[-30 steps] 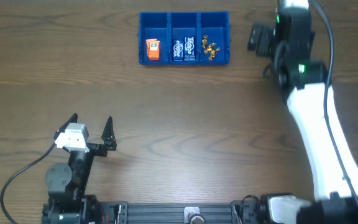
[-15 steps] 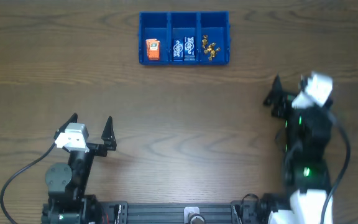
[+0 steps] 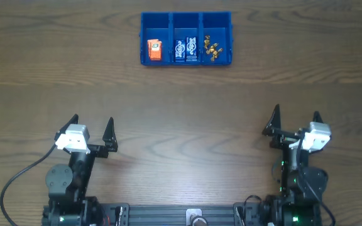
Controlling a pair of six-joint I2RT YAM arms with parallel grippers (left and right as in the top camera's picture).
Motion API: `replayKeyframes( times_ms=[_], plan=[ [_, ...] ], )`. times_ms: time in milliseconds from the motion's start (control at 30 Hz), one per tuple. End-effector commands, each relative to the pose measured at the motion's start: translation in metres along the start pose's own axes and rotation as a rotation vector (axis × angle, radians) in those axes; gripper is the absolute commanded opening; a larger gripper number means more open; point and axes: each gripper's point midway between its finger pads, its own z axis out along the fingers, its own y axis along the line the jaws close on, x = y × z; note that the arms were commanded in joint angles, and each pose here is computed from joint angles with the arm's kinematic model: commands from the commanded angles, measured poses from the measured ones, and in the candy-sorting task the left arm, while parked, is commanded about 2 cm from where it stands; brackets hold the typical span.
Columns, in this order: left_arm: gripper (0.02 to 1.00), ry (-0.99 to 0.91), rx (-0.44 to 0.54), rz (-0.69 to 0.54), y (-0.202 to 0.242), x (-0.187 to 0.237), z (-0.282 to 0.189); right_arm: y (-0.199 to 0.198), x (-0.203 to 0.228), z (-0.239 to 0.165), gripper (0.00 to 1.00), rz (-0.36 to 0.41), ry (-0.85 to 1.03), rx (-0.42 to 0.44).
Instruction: Sort Candies Into Trays
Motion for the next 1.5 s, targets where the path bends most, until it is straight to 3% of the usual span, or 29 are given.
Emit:
replayKeyframes(
  times_ms=[33, 300, 1500],
  plan=[
    [0.998, 0.047, 0.007, -0.005, 0.0, 0.016, 0.001, 0.008, 0.001, -0.004, 1.0, -0.004, -0.03, -0.048],
    [0.998, 0.047, 0.008, -0.005, 0.0, 0.016, 0.001, 0.01, 0.06, -0.003, 1.0, -0.038, 0.139, -0.067],
    [0.998, 0.047, 0.008, -0.005, 0.0, 0.016, 0.001, 0.015, 0.06, -0.002, 1.0, -0.034, 0.123, -0.093]
  ],
)
